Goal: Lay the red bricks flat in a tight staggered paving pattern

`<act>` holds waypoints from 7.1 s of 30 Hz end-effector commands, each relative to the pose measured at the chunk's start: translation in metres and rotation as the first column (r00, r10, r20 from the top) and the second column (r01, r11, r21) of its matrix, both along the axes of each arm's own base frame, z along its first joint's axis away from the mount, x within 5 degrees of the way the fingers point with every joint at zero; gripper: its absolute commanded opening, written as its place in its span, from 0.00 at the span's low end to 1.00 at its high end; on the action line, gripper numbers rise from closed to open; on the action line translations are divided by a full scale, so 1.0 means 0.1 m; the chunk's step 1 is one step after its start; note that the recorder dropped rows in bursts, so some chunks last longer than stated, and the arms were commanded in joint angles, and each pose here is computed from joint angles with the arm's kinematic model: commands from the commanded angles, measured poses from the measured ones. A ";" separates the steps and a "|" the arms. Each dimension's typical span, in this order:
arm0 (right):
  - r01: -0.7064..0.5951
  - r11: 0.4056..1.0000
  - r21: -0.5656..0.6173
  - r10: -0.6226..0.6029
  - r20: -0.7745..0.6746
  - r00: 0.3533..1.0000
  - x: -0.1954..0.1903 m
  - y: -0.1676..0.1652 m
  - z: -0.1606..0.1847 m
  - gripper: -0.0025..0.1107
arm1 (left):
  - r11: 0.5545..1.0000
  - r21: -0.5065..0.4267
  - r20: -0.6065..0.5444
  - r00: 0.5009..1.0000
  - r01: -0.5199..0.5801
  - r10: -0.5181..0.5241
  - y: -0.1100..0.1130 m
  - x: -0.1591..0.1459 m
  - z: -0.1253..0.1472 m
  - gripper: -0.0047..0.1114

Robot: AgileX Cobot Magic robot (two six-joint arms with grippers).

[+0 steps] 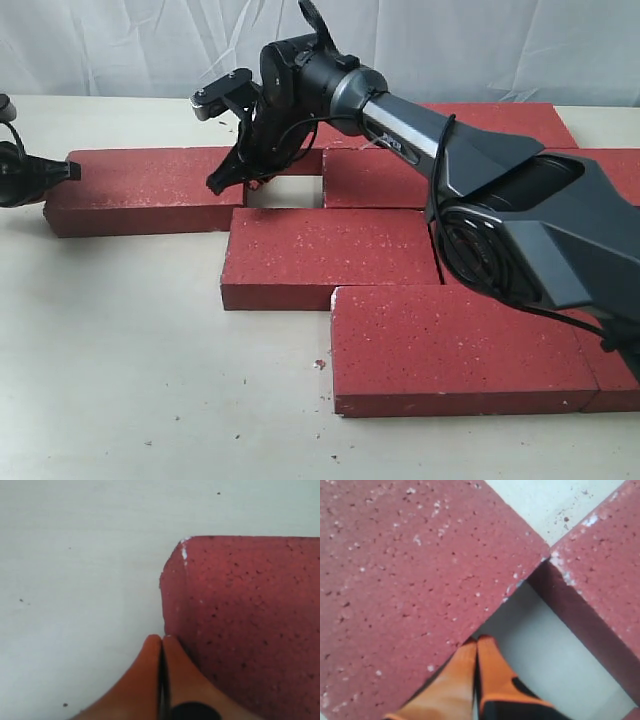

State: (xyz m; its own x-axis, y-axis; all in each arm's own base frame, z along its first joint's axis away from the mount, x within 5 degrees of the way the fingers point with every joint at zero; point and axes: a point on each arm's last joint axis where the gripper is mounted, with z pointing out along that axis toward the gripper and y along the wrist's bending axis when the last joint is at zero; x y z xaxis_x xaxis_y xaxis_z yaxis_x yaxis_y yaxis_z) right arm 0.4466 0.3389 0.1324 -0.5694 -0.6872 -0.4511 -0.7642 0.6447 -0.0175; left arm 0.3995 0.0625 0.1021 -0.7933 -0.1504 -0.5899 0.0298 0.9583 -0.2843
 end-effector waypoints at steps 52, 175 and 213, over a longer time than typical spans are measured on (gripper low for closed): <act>-0.007 0.977 -0.211 0.027 0.092 0.995 -0.18 -0.18 0.80 0.02 | 0.996 -0.069 0.054 0.997 0.060 -0.057 -0.03 0.05 0.09 0.04; 0.330 0.943 0.040 -0.320 0.381 0.867 -0.65 -2.34 1.73 0.02 | 0.952 -0.015 0.481 0.837 0.305 -0.261 -1.22 0.04 1.81 0.04; 0.573 0.673 0.468 -0.727 0.564 0.392 -2.72 -3.61 1.98 0.02 | 0.929 0.335 0.612 0.786 -0.155 -0.089 -0.67 -2.35 2.44 0.04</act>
State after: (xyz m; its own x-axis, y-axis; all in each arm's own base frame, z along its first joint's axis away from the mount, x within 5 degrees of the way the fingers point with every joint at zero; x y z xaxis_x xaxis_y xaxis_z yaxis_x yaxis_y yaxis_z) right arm 0.1898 -0.0240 0.3323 -0.3657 -0.1072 -0.9246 0.0707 0.9873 -0.1424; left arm 0.1806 -0.0039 0.3474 -0.2922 0.1915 -0.9370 0.0497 0.9815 0.1851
